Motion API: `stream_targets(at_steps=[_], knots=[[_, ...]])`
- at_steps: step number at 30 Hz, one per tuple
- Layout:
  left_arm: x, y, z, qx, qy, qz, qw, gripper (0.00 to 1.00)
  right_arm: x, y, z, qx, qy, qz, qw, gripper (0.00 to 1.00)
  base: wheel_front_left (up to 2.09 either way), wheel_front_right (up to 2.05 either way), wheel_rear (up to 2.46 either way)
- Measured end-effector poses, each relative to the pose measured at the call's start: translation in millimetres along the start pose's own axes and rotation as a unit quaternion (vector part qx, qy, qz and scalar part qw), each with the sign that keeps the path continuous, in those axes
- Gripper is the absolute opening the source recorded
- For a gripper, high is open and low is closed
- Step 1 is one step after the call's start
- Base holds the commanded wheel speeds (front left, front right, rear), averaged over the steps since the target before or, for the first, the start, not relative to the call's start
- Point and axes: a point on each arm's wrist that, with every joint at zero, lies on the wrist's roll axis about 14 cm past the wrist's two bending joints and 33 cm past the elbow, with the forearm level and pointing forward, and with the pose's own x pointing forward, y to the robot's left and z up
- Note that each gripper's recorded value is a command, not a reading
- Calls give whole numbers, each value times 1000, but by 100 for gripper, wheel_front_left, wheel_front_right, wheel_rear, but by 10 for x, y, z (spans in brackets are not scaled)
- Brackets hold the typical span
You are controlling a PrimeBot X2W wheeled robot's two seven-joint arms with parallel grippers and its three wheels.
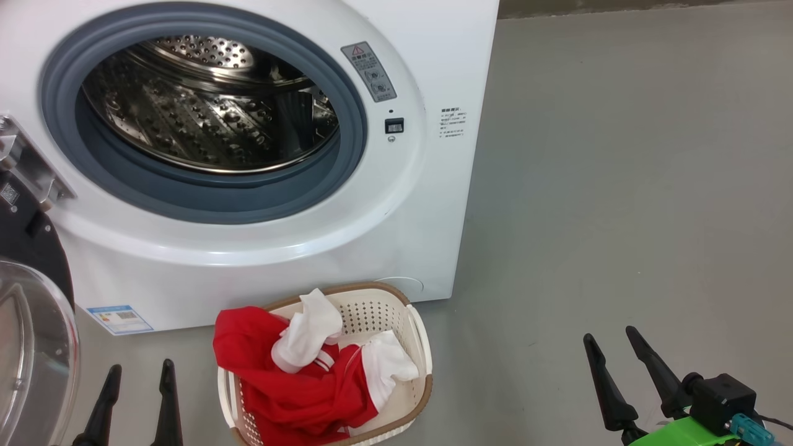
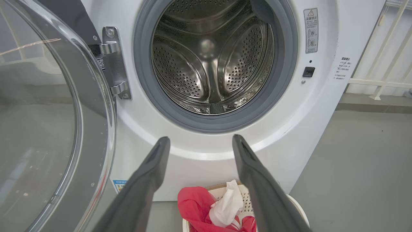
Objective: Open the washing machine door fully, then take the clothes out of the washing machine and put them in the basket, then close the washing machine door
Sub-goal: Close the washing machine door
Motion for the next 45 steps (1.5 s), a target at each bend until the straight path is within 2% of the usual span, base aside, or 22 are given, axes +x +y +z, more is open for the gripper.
stream_targets(at_steps=[14,31,45], knots=[[-23,5,12,7,-1,0,1000,100,-18,-12,39,0,-6,-3,1000,100,-5,5,0],[-42,-13,33,9,-4,-1,1000,100,-8,7,49,2,-9,-1,1000,100,-120,120,0],[-74,22,65,5,-9,6,1000,100,13,47,61,3,-11,5,1000,100,-13,13,0]])
